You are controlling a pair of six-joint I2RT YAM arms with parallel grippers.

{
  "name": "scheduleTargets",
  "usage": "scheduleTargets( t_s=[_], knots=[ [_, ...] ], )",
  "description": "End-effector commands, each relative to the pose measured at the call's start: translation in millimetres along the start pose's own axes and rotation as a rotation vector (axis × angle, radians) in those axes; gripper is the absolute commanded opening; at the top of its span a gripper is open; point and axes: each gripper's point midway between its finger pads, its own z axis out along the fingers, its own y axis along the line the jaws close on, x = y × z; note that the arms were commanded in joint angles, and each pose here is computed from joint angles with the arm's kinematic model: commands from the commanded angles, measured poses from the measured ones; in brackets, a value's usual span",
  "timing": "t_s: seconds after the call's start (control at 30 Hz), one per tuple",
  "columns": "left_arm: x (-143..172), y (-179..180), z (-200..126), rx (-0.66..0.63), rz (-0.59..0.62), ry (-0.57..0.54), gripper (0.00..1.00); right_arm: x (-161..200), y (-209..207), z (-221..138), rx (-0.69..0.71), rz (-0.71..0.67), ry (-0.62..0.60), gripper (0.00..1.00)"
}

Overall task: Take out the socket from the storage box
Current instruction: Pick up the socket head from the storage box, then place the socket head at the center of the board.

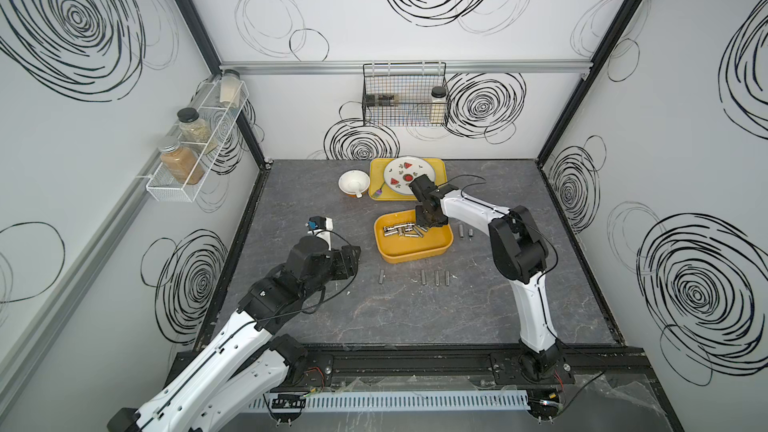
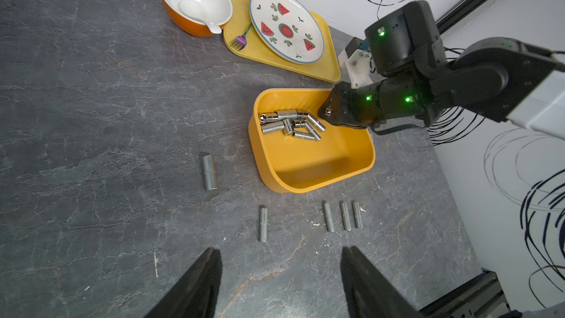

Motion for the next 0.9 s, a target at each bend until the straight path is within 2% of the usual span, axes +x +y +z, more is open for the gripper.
scheduleTargets(
  t_s=[0.0, 0.2, 0.33, 0.47, 0.63, 0.87],
  knots=[
    [-4, -2, 3, 0.013, 0.0, -0.017, 0.69, -21, 5, -46, -0.065, 0.005, -0.089, 0.21],
    [-3, -1, 3, 0.006, 0.0, -0.015, 0.69, -34, -11, -81, -0.043, 0.014, -0.161, 0.22],
    [-4, -1, 3, 0.006, 0.002, -0.016, 0.69, -37, -43, -92, 0.002, 0.071, -0.19, 0.21],
    [-2, -1, 5, 0.005, 0.003, -0.008, 0.69, -27, -83, -87, 0.021, 0.154, -0.199, 0.21],
    [-1, -1, 6, 0.005, 0.005, -0.001, 0.69, -3, -134, -61, 0.083, 0.252, -0.13, 0.21],
    [-1, 0, 8, -0.002, 0.006, 0.004, 0.69, 30, -171, -31, 0.161, 0.314, -0.063, 0.22]
  ],
)
